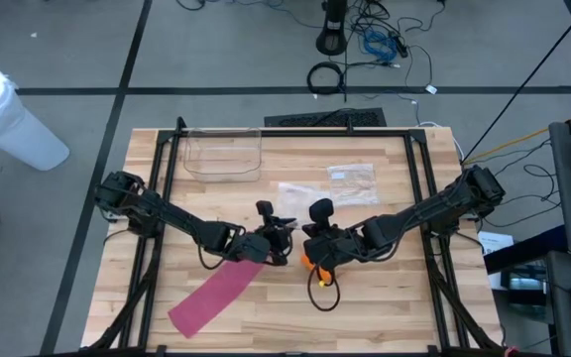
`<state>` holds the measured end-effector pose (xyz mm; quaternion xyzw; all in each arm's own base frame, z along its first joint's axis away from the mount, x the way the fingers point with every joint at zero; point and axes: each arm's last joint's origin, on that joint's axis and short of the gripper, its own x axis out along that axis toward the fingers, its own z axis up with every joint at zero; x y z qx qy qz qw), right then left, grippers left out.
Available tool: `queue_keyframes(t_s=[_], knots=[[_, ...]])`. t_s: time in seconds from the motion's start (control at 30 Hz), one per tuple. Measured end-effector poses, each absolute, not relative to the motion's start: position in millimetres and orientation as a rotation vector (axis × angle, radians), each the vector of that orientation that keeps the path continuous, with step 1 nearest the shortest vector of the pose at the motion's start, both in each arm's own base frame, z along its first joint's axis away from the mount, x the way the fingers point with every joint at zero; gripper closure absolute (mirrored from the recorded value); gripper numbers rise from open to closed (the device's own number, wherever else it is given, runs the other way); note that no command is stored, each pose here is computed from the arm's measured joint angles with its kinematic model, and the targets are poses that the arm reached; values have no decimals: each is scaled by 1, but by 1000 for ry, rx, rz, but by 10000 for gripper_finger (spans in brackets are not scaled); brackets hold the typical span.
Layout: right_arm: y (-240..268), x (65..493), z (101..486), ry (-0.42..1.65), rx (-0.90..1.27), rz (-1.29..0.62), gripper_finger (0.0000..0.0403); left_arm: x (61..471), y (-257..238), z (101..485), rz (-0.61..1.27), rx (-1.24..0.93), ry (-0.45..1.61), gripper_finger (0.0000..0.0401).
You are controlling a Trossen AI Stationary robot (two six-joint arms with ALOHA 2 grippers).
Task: Roll bandage
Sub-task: Put the rolled orange bandage into the transparent zip bag
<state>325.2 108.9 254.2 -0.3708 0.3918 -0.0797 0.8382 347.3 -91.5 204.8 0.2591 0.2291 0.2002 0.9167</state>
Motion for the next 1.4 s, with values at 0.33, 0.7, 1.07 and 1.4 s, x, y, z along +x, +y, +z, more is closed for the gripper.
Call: queue_keyframes(t_s=[0.33,0.7,1.07,1.4], knots=[[109,324,253,839,-777,-169,403,346,-94,201,353,540,503,392],[105,313,262,846,-761,-284,347,345,-86,195,396,287,510,394],[121,319,251,847,-469,-61,243,352,-70,194,355,-52,481,394],[123,336,206,940,-794,-252,263,352,-70,195,356,-175,459,392]])
